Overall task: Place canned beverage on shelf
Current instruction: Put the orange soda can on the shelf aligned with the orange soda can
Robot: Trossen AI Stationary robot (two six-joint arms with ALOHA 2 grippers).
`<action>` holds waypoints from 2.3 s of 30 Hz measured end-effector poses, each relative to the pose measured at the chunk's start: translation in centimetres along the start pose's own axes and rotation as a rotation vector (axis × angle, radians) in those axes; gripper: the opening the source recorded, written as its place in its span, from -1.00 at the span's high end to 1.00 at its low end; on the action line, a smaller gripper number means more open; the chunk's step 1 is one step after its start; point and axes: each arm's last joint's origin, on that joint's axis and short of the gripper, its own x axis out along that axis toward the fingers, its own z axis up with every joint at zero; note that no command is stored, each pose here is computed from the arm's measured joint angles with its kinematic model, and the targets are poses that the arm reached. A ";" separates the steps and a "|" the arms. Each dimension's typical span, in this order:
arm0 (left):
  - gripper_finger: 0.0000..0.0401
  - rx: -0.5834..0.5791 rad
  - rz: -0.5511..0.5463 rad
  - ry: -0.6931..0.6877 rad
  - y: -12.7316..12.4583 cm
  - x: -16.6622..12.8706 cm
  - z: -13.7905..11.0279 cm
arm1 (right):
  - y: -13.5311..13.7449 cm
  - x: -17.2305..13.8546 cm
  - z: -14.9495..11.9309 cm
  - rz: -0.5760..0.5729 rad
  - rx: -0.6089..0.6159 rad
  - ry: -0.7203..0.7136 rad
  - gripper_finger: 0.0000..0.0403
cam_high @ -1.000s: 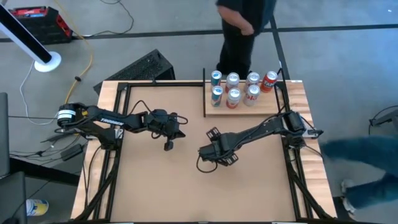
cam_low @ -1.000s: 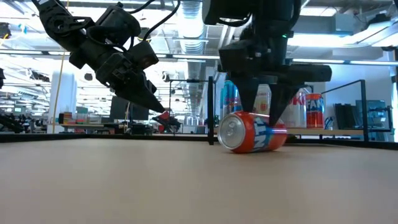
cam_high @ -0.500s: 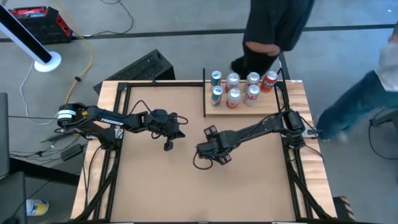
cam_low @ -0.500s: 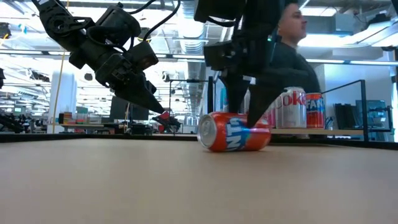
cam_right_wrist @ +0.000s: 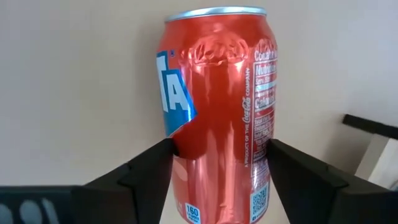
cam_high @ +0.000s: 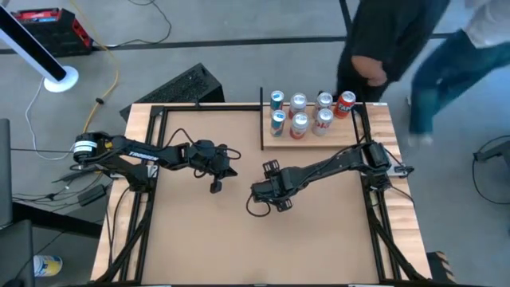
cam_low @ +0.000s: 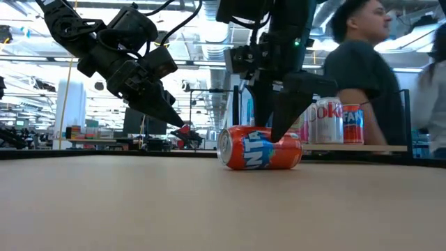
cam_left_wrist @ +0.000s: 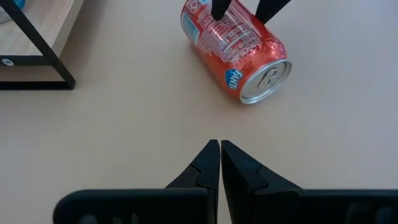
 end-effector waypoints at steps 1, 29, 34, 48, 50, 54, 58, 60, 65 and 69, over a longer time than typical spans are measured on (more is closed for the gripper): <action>1.00 0.000 0.000 0.000 0.0 0.0 0.0 | 0.0 0.0 0.0 0.007 0.013 0.000 -0.37; 1.00 -0.004 -0.002 0.024 0.0 0.0 -0.2 | 0.5 0.2 1.2 0.186 0.078 -0.138 -0.76; 1.00 -0.003 -0.002 0.023 0.0 0.0 -0.2 | 0.9 0.7 0.9 0.222 0.090 -0.165 -0.68; 1.00 0.006 -0.039 0.017 -0.1 0.0 -0.2 | 1.3 -2.1 0.1 0.265 0.177 -0.269 -0.57; 1.00 0.006 -0.057 0.015 -0.2 0.0 -0.2 | 1.4 -3.8 -0.5 0.266 0.177 -0.313 -0.57; 1.00 0.006 -0.059 0.015 -0.2 0.0 -0.2 | 2.0 -5.5 -2.8 0.262 0.231 -0.356 -0.56; 1.00 0.008 -0.066 0.005 -0.2 0.0 -0.1 | 2.6 -7.4 -5.9 0.202 0.334 -0.506 -0.56; 1.00 0.009 -0.065 -0.004 -0.2 0.0 0.0 | 3.2 -7.5 -7.6 0.171 0.388 -0.622 -0.56; 1.00 0.009 -0.065 -0.026 -0.2 0.0 0.2 | 4.7 -5.3 -11.4 0.160 0.494 -0.984 -0.58; 1.00 0.008 -0.066 -0.032 -0.2 0.0 0.3 | 5.2 -2.9 -13.9 0.156 0.585 -1.231 -0.58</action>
